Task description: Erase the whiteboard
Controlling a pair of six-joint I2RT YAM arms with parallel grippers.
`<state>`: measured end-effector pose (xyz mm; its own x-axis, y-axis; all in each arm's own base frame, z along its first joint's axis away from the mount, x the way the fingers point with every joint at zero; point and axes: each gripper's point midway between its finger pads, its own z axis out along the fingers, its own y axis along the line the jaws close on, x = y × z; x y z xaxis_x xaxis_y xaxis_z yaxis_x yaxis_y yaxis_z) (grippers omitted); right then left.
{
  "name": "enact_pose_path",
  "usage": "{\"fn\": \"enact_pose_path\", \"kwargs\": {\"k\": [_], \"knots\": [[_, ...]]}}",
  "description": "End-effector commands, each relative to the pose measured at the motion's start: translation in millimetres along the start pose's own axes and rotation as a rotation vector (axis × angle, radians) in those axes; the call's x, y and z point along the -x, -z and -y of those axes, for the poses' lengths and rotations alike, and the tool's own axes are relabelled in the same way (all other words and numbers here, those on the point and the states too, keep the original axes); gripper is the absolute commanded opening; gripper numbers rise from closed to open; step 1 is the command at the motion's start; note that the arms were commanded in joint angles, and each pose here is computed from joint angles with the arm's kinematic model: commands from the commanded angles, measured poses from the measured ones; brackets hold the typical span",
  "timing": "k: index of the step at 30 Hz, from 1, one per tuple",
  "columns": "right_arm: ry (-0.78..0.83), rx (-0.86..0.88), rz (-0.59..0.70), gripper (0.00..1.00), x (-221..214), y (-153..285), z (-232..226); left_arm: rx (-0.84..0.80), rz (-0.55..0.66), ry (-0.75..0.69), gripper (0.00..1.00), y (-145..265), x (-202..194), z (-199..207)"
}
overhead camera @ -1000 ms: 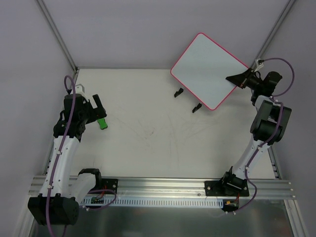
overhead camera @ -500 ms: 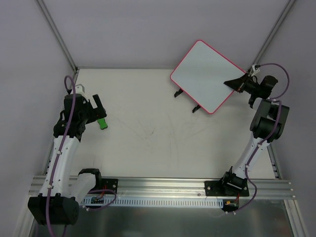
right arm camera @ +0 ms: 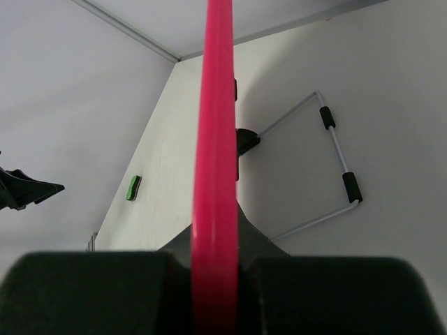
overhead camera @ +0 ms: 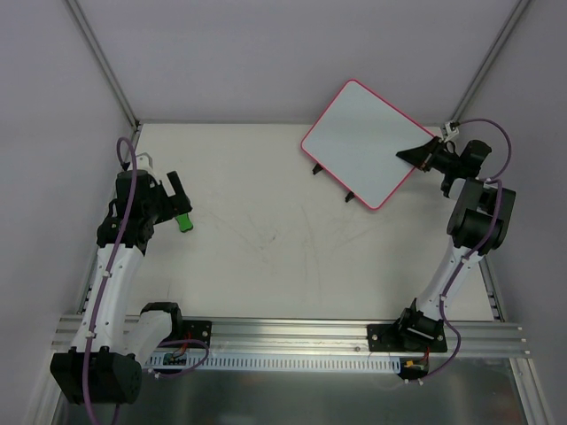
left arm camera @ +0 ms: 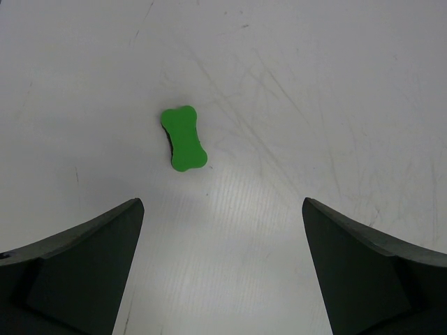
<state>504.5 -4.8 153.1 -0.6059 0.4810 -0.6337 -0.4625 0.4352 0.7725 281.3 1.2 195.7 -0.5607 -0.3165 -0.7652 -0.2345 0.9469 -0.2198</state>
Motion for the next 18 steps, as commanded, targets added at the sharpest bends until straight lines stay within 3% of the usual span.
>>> {"fn": "enact_pose_path", "kwargs": {"k": [1, 9, 18], "knots": [[0.125, 0.052, 0.007, 0.00, 10.9, -2.1, -20.5, 0.003, 0.014, -0.006, 0.99, 3.1, -1.1, -2.3], [0.114, 0.051, 0.000, 0.01, 4.2, -3.4, -20.2, -0.002, 0.014, -0.012, 0.99, 4.9, -3.7, -2.6], [0.105, 0.041, 0.003, 0.19, -0.5, -2.1, -19.1, -0.009, 0.021, -0.016, 0.99, 8.1, -4.4, -2.3]]}}
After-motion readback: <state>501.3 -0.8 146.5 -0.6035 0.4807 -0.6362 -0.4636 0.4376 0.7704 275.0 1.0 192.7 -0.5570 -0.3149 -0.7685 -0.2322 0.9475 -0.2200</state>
